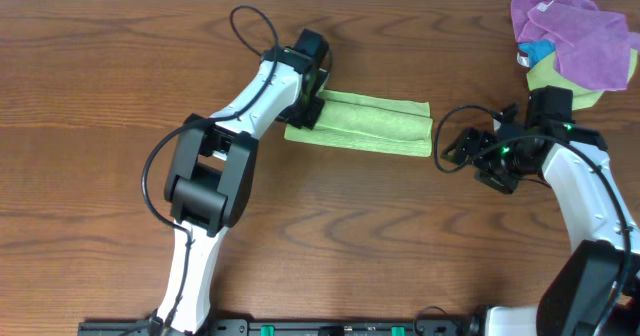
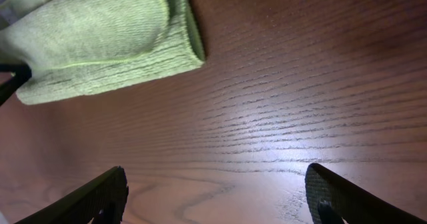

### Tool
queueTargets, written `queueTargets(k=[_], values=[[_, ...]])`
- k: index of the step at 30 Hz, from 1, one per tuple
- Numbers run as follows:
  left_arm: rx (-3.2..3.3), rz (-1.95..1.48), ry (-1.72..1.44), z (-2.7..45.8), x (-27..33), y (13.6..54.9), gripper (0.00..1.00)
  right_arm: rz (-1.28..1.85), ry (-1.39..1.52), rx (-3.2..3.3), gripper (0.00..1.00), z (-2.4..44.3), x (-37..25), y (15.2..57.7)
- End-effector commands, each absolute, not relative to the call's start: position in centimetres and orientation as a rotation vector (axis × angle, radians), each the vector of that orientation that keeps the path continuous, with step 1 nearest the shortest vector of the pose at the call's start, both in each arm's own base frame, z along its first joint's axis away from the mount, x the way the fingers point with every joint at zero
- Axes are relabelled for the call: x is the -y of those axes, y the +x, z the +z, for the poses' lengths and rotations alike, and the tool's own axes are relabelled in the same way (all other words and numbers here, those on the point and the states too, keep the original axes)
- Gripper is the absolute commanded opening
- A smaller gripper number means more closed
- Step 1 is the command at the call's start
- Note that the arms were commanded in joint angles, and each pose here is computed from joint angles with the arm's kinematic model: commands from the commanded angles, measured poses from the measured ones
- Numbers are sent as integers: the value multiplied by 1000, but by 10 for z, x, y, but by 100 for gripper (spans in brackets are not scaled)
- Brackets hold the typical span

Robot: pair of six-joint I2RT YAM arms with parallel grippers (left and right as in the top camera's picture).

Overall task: Fold the cloth
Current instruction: 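Grasp the folded strip's left end with the left gripper, then reach the right gripper to the strip's right end and grasp it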

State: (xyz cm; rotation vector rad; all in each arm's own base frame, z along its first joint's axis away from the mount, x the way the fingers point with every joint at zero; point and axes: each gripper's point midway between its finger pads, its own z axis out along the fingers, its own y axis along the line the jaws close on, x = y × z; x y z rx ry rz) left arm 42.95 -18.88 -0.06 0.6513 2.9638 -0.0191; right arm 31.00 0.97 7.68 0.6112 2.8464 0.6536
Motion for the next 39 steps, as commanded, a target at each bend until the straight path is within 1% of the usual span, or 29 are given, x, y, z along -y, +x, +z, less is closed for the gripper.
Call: queueTargets(k=[1, 6, 11, 14, 19, 21, 25, 30, 35, 39], values=[[-3083, 74, 582, -23, 150, 414, 6, 675, 616, -2837, 85, 80, -12, 309], [-3134, 78, 512, -22, 131, 410, 6, 675, 616, -2837, 85, 80, -12, 309], [-3172, 59, 480, -21, 129, 403, 6, 674, 601, -2827, 85, 81, -13, 312], [-3191, 11, 480, -21, 136, 397, 6, 670, 545, -2799, 82, 83, -19, 321], [-3202, -3, 481, -20, 144, 392, 6, 682, 541, -2705, 81, 87, -24, 348], [-3202, -1, 491, -20, 147, 391, 6, 776, 509, -2665, 80, 87, -33, 360], [-3201, -2, 496, -20, 148, 391, 6, 924, 531, -2659, 79, 68, -46, 371], [-3202, -7, 497, -20, 149, 390, 6, 1156, 490, -2612, 78, 50, -65, 385], [-3201, -8, 497, -20, 149, 391, 6, 1249, 466, -2566, 78, 50, -71, 400], [-3197, -10, 497, -21, 149, 391, 6, 1314, 433, -2536, 76, 57, -76, 410]])
